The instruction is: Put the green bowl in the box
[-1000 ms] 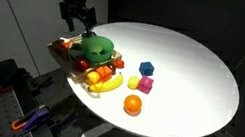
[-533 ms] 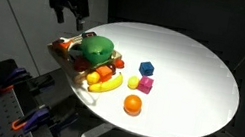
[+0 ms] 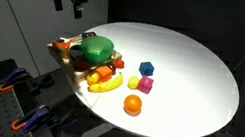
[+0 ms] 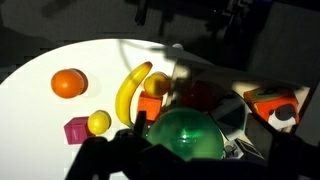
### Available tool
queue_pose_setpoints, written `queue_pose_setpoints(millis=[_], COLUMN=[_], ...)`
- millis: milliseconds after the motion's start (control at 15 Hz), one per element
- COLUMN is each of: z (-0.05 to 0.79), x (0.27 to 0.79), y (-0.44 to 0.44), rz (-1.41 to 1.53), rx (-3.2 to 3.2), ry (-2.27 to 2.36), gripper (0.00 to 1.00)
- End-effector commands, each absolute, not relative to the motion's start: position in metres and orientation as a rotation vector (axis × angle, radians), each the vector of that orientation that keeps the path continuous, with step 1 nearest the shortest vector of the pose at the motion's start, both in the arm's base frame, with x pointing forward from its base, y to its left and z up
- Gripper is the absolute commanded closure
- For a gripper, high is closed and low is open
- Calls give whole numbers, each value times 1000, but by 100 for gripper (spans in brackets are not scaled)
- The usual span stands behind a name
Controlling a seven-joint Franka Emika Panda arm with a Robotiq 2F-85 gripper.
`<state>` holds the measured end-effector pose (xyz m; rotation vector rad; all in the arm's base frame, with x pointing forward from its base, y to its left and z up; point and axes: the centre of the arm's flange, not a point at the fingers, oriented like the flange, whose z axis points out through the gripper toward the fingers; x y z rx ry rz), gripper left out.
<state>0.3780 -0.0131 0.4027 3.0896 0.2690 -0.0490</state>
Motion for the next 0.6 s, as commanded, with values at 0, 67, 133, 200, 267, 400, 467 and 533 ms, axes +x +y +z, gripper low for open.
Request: queue_pose_setpoints(millis=[0, 67, 133, 200, 267, 400, 467, 533], z=[416, 415, 411, 412, 411, 411, 411, 411], x=[363, 362, 373, 372, 371, 370, 370, 370], y=[-18, -17, -16, -16, -15, -15, -15, -15], rz=[15, 0, -10, -6, -5, -6, -6, -6], rx=[3125, 3125, 3106, 3106, 3106, 3107, 3107, 3107], ry=[212, 214, 245, 243, 243, 243, 243, 243], gripper=[0, 0, 0, 0, 0, 0, 0, 0])
